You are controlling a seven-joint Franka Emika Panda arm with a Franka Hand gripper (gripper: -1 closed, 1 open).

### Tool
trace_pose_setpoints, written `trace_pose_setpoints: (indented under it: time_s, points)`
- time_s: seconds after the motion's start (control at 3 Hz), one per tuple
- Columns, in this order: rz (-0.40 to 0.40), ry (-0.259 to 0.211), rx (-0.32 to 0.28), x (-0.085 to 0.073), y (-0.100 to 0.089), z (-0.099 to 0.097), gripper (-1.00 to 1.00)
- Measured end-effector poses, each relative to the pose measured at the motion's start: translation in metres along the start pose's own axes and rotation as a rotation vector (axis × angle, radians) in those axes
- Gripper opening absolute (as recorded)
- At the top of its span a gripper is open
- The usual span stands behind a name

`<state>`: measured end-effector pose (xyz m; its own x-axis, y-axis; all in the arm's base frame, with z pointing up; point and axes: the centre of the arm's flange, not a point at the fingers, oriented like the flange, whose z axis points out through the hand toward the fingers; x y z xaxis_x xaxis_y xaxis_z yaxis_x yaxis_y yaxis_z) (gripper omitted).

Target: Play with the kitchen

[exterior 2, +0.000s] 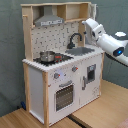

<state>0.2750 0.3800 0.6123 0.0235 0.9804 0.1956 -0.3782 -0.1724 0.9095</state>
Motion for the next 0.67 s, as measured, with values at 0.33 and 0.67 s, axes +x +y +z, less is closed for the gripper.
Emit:
trace_pose_setpoints:
  time_s: [0.33, 0.67]
  points:
    - [0.066, -0.063, -0.048, -0.0002, 0.0147, 0.0008, 1.0]
    - [0.137, -0.129, -0.088, -0.0014, 0.0221, 0.001, 1.0]
